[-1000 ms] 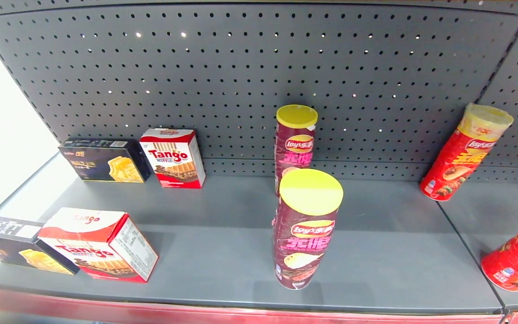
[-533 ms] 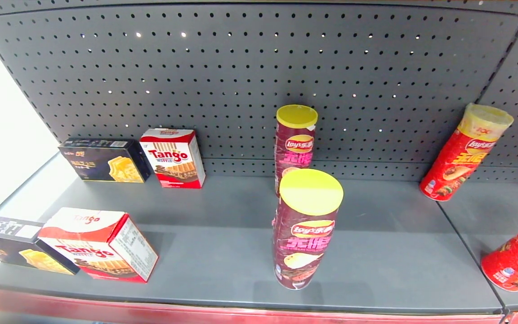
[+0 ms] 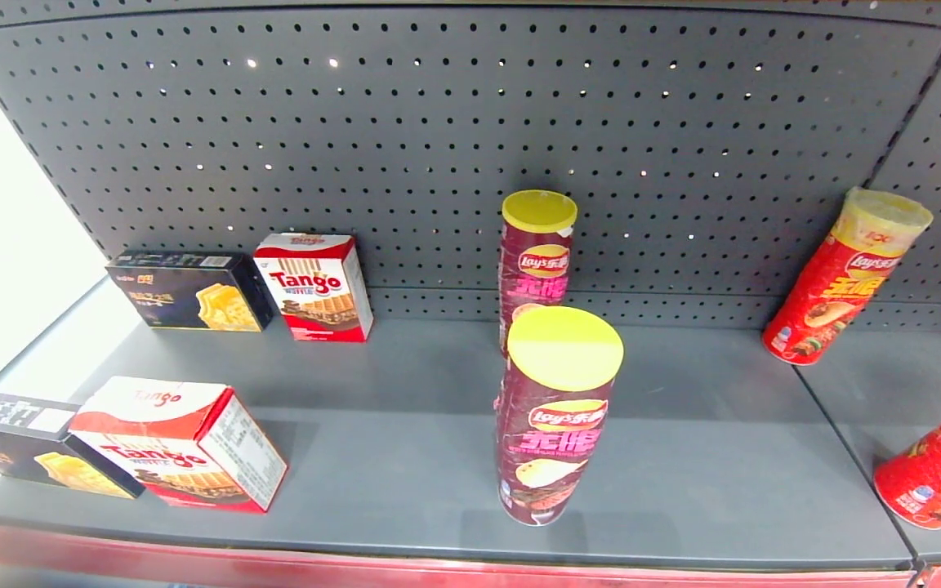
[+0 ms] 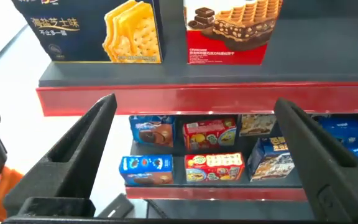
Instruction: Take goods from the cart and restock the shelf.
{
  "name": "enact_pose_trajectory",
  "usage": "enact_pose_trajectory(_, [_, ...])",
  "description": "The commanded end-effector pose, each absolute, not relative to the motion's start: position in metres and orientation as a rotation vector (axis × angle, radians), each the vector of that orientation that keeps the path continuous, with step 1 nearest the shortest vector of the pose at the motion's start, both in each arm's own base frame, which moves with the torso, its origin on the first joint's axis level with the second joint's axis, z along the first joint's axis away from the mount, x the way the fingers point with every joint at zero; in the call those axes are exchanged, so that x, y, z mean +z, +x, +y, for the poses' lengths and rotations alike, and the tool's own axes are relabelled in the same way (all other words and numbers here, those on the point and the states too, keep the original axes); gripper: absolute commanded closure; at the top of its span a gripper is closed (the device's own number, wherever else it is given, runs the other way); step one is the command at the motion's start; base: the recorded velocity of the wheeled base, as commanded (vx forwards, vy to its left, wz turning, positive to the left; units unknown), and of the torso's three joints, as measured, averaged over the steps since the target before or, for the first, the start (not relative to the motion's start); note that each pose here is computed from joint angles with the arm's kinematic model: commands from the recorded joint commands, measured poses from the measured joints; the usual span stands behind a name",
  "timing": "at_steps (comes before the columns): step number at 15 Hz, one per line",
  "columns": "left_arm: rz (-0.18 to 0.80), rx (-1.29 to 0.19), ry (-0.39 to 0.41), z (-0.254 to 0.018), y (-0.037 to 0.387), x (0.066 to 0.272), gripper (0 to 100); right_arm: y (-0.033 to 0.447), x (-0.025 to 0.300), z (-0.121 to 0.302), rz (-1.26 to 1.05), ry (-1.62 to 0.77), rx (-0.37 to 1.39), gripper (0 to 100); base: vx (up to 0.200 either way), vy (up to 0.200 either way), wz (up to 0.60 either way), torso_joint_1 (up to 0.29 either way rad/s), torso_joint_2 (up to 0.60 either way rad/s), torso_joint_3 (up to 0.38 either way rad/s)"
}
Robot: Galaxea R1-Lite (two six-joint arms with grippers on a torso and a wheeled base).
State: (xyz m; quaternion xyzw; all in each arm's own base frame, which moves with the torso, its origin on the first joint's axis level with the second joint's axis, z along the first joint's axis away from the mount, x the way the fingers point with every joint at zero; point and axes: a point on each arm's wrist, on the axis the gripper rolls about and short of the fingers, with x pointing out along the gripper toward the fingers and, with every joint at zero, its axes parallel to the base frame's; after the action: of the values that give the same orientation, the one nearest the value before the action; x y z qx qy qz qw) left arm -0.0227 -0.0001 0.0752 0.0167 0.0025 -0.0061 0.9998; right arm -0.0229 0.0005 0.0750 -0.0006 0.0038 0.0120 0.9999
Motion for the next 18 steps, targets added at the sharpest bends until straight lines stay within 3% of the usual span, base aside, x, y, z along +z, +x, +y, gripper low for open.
enact_pose_trajectory(1, [0.004,-0.012,0.032,-0.0001,-0.0227,0.0752,0,-0.0228,0.0750,0.0005,0.009,-0.003,0.025,0,0.000,0.000,-0.60,0.002,0.00,0.002])
enact_pose_trajectory(18, [0.003,-0.014,0.008,-0.0002,-0.0227,0.0754,0,-0.0228,0.0750,0.0004,0.009,-0.001,0.023,0,-0.012,0.000,0.00,0.000,0.00,0.000])
